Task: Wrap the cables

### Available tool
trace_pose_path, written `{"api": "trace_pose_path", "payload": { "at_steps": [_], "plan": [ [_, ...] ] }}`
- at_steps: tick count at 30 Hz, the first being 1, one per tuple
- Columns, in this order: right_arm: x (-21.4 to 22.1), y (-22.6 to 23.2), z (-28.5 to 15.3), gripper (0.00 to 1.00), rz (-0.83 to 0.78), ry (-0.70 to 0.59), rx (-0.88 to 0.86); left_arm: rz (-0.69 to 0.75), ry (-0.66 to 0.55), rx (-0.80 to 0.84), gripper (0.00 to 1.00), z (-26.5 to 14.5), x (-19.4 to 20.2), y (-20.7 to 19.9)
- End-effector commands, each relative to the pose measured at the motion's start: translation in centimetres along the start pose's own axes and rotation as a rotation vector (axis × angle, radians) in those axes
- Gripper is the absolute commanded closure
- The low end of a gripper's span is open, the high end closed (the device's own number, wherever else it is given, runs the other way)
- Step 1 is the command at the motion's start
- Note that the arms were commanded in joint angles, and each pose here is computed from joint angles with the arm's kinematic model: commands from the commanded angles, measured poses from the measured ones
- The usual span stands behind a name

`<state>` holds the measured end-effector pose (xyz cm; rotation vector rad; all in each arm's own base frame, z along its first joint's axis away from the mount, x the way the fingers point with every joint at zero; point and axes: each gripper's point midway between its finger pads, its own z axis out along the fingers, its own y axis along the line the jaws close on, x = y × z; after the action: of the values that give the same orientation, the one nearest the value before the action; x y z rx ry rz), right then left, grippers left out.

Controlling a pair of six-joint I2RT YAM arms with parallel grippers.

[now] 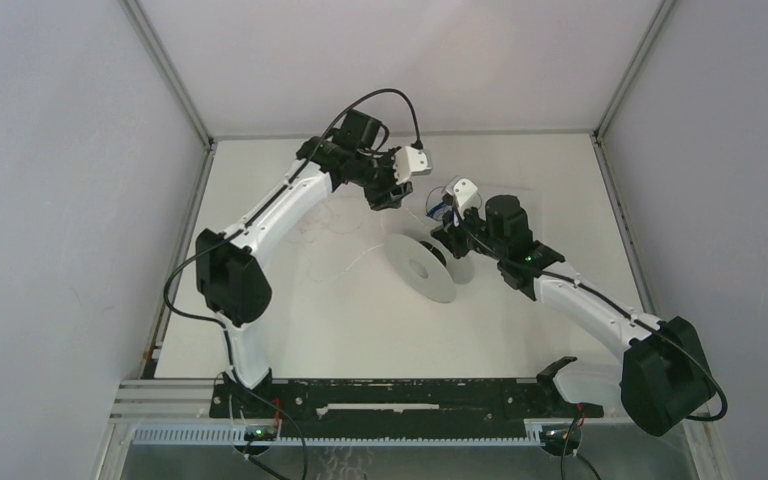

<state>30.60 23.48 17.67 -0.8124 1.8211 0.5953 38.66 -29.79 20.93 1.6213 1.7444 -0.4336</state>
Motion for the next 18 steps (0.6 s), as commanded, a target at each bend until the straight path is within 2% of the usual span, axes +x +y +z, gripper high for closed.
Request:
{"api": "trace_pose_path", "payload": {
  "at_steps": [1,5,10,18],
  "plan": [
    [-4.9,-0.5,-0.5,1.00,-0.037,-0.114,-0.002,0.039,-0.086,-0.035,0.37,-4.3,-2.2,0.9],
    [-5.2,-1.1,-0.8,1.00,-0.019,-0.099,0.011,0.046,-0.098,0.027,0.25,-5.3,-1.4,-0.6],
    [-5.9,-1.8,-1.6,1.00,0.001,-0.087,0.023,-0.021,-0.135,0.077,0.11,-7.3,0.6,-1.3],
    [-8.1,-2.6,-3.5,1.00,0.062,-0.082,0.008,-0.147,-0.175,0.150,0.01,-7.4,2.9,-5.7]
  ]
}}
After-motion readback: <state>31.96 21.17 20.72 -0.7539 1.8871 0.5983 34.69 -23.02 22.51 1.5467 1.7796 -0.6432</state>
